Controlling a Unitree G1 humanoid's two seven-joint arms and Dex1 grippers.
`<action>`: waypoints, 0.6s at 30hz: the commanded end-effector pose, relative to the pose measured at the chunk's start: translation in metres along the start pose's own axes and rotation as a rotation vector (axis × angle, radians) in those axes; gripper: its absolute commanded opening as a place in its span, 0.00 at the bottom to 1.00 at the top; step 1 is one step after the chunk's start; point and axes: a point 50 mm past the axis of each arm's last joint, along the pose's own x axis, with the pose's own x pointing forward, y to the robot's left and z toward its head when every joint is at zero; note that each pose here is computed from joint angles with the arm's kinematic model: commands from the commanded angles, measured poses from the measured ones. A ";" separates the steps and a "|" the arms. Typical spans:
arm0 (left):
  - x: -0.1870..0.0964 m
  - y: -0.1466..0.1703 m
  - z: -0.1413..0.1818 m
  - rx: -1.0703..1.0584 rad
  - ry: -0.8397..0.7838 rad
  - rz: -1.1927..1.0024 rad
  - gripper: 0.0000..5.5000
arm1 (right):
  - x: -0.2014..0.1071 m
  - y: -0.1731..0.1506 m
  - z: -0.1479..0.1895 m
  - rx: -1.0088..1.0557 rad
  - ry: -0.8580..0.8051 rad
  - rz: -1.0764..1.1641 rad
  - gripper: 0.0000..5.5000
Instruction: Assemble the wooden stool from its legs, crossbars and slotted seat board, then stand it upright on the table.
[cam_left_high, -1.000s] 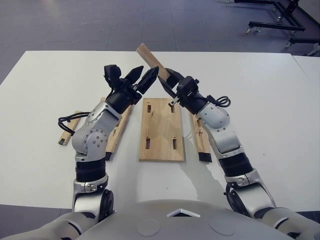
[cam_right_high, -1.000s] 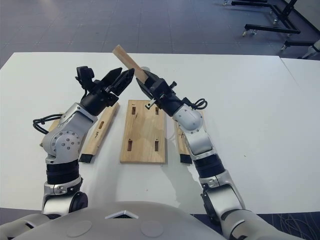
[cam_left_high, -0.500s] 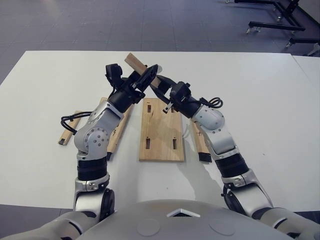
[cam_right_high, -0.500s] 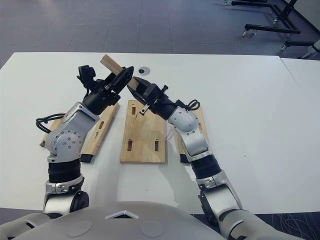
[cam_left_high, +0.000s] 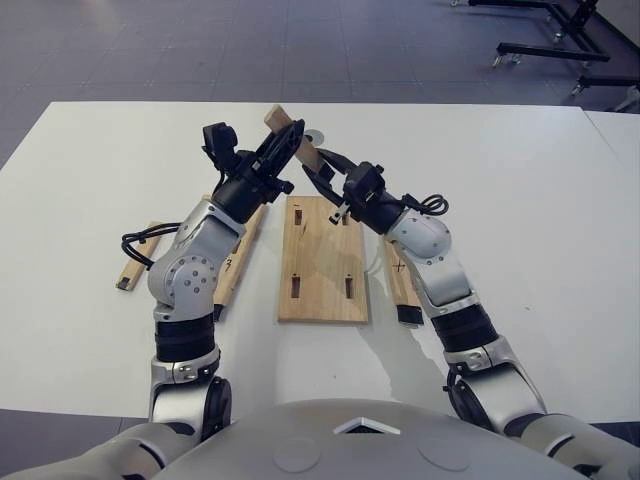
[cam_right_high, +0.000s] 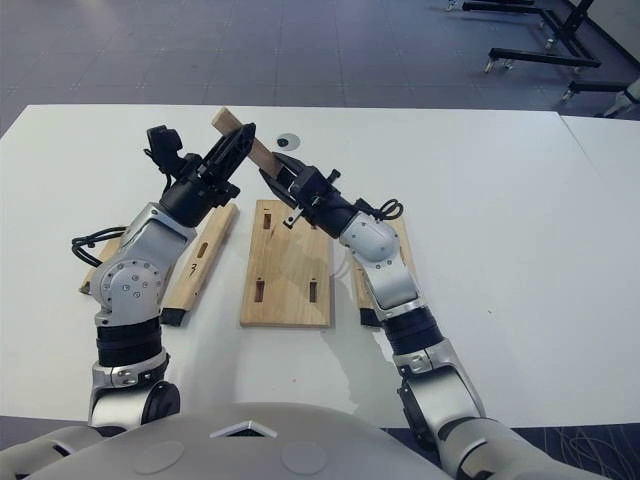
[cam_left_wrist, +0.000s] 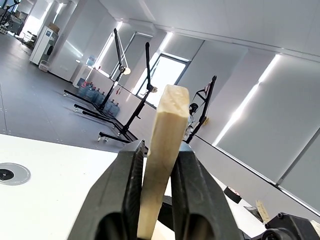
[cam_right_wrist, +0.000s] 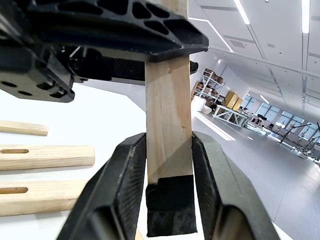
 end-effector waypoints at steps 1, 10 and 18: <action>0.006 -0.012 0.001 0.006 -0.012 -0.068 0.10 | 0.002 -0.003 -0.003 -0.010 0.029 0.005 0.24; 0.004 -0.003 0.000 0.065 0.004 -0.014 0.09 | 0.002 -0.004 -0.002 -0.011 0.029 -0.004 0.24; -0.004 0.011 0.004 0.134 -0.071 0.045 0.07 | -0.002 -0.012 -0.003 0.016 0.045 -0.032 0.44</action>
